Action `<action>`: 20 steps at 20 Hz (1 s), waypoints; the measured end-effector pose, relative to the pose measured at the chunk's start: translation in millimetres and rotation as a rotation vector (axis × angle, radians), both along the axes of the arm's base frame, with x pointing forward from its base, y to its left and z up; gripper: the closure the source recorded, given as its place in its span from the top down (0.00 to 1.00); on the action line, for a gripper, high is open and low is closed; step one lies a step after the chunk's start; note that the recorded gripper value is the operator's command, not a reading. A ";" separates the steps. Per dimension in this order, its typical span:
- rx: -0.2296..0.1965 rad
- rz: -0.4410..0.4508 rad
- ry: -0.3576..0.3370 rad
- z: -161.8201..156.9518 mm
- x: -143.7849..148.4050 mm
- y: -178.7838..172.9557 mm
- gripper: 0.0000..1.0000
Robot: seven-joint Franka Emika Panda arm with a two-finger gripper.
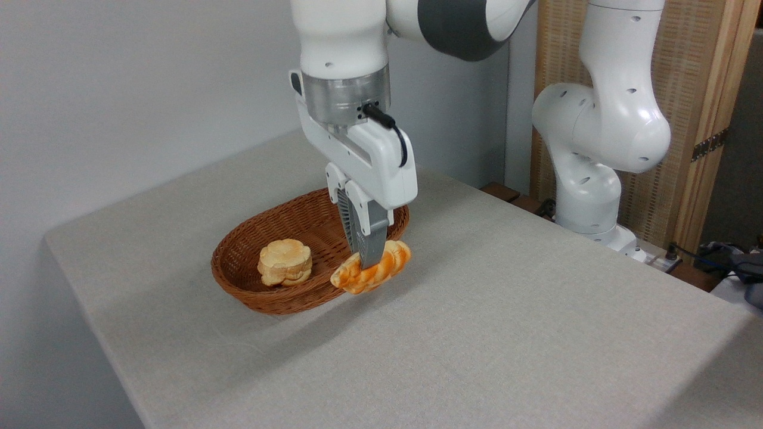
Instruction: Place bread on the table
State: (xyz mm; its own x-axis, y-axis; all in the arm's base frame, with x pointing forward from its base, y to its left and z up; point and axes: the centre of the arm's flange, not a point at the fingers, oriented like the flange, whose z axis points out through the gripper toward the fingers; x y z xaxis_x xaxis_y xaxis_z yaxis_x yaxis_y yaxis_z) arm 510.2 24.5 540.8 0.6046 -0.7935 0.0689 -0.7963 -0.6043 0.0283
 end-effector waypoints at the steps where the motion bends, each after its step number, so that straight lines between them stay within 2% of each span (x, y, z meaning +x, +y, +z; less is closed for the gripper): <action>1: 0.000 -0.002 0.002 -1.3 0.6 -0.5 1.00; 8: 0.003 -0.025 -0.001 -3.1 3.5 -11.8 1.00; 13: 0.006 -0.028 -0.048 4.5 7.6 -14.7 1.00; 16: 0.010 -0.040 -0.062 12.8 6.4 -43.6 1.00; 20: 0.012 0.010 -0.077 23.6 3.6 -92.9 1.00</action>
